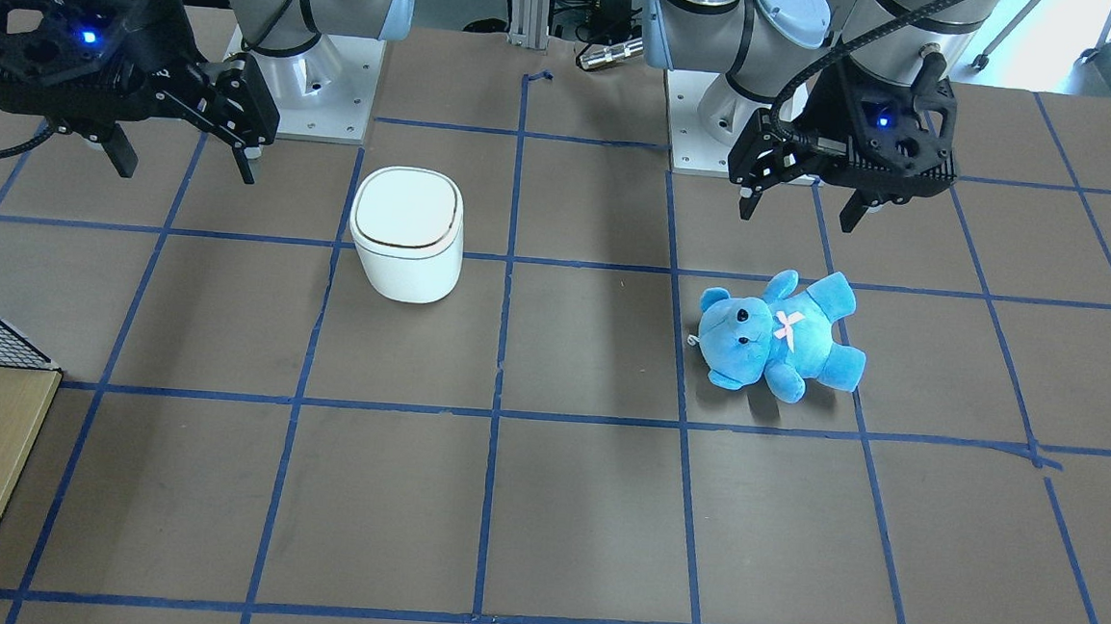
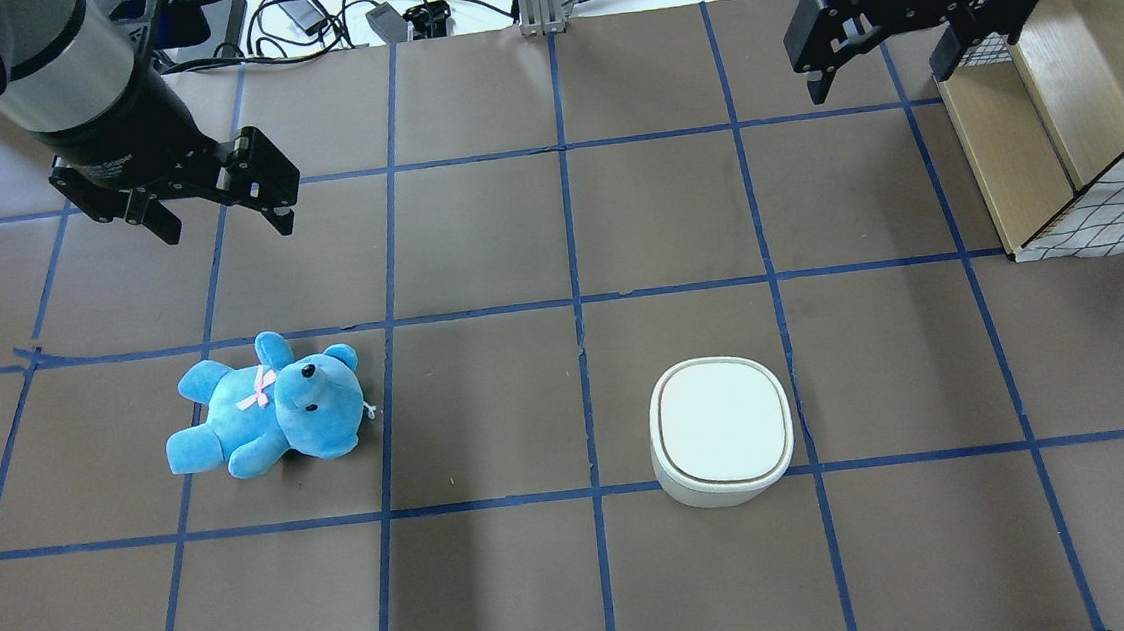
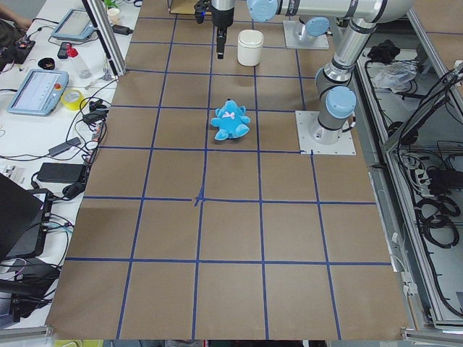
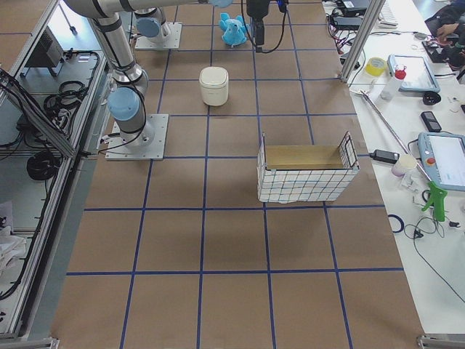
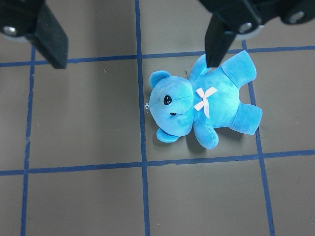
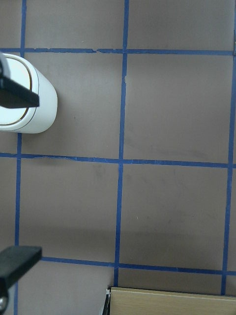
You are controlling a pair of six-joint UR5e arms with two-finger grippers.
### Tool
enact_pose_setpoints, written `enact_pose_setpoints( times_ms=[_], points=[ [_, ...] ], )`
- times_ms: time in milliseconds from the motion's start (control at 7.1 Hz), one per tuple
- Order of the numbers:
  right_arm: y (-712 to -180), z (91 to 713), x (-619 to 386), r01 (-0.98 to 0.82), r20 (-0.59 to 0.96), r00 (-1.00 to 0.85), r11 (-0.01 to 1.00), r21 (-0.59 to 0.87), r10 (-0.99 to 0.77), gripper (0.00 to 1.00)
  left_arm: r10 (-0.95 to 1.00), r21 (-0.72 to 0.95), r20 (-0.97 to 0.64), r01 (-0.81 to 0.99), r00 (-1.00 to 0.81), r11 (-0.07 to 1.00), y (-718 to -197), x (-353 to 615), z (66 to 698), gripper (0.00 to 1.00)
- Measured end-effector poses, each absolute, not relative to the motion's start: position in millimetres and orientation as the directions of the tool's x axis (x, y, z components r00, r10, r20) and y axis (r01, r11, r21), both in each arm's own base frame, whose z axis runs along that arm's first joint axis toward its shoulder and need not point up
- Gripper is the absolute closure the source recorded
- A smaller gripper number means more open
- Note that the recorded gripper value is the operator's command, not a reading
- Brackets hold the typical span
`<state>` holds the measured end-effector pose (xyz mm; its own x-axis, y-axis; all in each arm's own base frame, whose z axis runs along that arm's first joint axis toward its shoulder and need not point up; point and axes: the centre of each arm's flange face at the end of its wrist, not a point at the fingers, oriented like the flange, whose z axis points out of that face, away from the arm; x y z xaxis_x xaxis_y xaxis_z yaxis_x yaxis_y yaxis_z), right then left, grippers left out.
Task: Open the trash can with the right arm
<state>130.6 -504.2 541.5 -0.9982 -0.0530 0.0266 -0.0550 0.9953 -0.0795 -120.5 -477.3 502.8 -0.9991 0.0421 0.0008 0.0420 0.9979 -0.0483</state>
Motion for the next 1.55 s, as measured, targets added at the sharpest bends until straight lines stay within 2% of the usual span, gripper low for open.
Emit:
enact_pose_setpoints(
  times_ms=[282,423,563,704,845,986,1127,1549],
  points=[
    [-504,542,131,-0.055,0.026,-0.998,0.995,-0.081,-0.053,0.13,0.042,-0.048,0.001,0.042,-0.999,0.998,-477,-121,503,0.0],
    [-504,542,131,-0.056,0.025,-0.998,0.995,-0.081,-0.054,0.23,0.042,-0.048,0.001,0.042,-0.999,0.998,-477,-121,503,0.0],
    [-503,542,132,-0.056,0.023,-0.998,0.995,-0.08,-0.055,0.52,0.042,-0.048,0.001,0.042,-0.999,0.998,-477,-121,503,0.0],
    [-503,542,132,-0.055,0.021,-0.998,0.995,-0.077,-0.053,0.74,0.042,-0.048,0.001,0.042,-0.999,0.998,-477,-121,503,0.0],
    [-502,540,133,-0.05,0.012,-0.999,0.996,-0.07,-0.05,0.77,0.042,-0.048,0.001,0.042,-0.999,0.998,-477,-121,503,0.0],
    [-500,538,134,-0.047,-0.004,-0.999,0.997,-0.061,-0.047,0.95,0.042,-0.048,0.001,0.042,-0.999,0.998,-477,-121,503,0.0],
    [-499,536,136,-0.046,-0.014,-0.999,0.998,-0.052,-0.046,1.0,0.042,-0.048,0.001,0.042,-0.999,0.998,-477,-121,503,0.0],
    [-470,508,173,0.015,-0.029,-0.999,0.994,0.105,0.018,1.0,0.042,-0.048,0.001,0.042,-0.999,0.998,-477,-121,503,0.0]
  ],
)
